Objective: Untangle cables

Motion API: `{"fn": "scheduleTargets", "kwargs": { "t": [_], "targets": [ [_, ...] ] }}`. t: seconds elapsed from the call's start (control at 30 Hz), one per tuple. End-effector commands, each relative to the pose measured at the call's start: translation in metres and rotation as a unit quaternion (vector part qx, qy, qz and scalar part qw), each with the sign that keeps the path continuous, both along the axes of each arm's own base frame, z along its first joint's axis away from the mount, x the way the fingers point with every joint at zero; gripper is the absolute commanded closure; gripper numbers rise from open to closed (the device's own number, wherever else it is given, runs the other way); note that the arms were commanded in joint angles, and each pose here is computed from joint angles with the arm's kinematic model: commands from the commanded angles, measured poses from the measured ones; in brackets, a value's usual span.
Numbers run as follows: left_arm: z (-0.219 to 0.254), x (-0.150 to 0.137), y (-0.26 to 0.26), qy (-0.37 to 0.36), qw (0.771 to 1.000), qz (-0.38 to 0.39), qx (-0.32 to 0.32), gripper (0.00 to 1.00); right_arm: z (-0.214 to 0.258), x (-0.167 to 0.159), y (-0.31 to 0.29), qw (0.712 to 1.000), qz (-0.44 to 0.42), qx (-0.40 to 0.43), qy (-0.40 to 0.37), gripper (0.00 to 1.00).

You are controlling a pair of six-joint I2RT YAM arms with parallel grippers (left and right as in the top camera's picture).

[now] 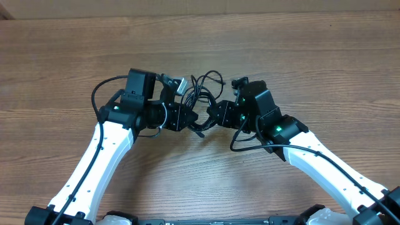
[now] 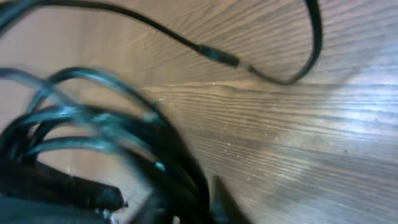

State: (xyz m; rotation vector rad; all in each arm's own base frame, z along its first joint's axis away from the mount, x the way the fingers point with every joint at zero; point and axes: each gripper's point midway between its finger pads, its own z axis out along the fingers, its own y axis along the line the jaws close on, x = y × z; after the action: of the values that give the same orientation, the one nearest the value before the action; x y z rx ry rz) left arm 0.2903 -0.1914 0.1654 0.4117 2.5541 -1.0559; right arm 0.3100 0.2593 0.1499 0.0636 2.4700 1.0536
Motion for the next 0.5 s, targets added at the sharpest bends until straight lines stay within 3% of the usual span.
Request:
{"fn": "scheduleTargets", "kwargs": {
  "t": [0.0,0.17,0.4,0.47],
  "targets": [
    [0.007,-0.001,0.0,-0.007,1.0,0.003,-0.001,0.96,0.021,-0.012,0.018,0.995,0.087,0.033,-0.043,0.96],
    [-0.001,0.023,0.021,0.005,0.993,0.107,0.04,0.96,0.035,-0.045,0.036,0.973,0.209,0.078,-0.063,0.96],
    [-0.008,0.043,0.046,0.03,0.97,0.231,0.067,0.95,0.066,-0.099,0.047,0.901,0.383,0.172,-0.11,0.96],
    [-0.008,0.045,0.048,0.037,0.965,0.251,0.065,0.9,0.07,-0.107,0.047,0.887,0.405,0.185,-0.121,0.96]
  ]
}}
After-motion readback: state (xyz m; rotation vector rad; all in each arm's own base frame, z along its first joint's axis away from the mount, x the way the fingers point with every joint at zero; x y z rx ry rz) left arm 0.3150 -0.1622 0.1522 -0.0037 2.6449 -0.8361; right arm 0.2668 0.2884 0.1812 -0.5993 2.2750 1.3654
